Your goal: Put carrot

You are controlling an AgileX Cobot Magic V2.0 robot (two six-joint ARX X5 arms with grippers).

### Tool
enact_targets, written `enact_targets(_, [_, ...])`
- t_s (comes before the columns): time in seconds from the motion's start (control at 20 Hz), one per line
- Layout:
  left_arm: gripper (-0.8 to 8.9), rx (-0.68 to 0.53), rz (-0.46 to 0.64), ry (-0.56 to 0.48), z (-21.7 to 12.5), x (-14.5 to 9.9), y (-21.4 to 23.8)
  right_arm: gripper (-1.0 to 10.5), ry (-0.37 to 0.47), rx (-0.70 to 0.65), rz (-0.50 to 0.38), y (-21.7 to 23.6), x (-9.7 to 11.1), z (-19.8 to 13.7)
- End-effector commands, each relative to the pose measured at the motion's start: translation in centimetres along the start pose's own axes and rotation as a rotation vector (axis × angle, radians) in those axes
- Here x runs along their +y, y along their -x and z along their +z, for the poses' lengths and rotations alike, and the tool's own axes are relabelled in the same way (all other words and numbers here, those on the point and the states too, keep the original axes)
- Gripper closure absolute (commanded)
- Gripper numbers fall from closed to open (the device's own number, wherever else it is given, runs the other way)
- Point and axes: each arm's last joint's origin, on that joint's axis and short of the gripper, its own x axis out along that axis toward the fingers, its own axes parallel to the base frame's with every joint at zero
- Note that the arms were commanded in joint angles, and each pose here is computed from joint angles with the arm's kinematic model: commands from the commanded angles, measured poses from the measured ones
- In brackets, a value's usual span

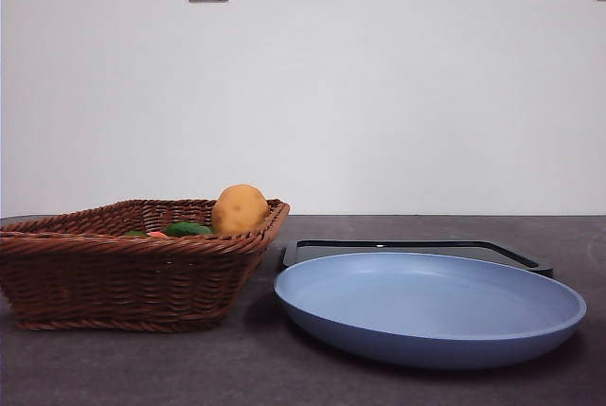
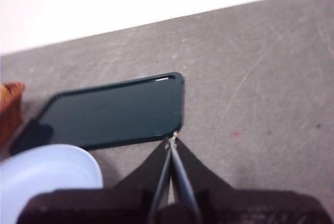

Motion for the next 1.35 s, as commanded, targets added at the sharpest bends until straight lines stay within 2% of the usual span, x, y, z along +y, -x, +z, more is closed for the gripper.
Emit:
enact_targets(0.05, [8.05, -0.003, -0.125, 0.216, 0.1, -0.4, 0.0, 9.4, -0.172, -0.006, 0.003, -0.1, 0.0, -0.1])
enact_targets(0.25, [8.05, -0.024, -0.25, 0.225, 0.6, -0.7, 0.1, 9.4, -0.217, -0.004, 0.005, -0.1, 0.0, -0.1])
enact_targets(0.6, [8.06, -0.047, -0.251, 0.269, 1.4, -0.8, 0.3, 9.4, -0.233, 0.024, 0.04, 0.1, 0.3, 0.6])
enact_targets(0.95, [8.06, 0.063, -0.214, 0.294, 3.6, -1.1, 0.7, 9.4, -0.264, 0.135, 0.055, 0.8, 1.2, 4.0])
enact_targets(1.15, [8.06, 0.116, -0.208, 0.293, 5.6, -1.4, 0.3, 9.4, -0.272, 0.229, 0.096, 0.8, 2.0, 6.5])
enact_targets(1.35, [8.07, 0.165, -0.271, 0.214, 7.9, -1.8, -0.6, 9.4, -0.26, 0.341, 0.155, 0.2, 2.7, 8.7])
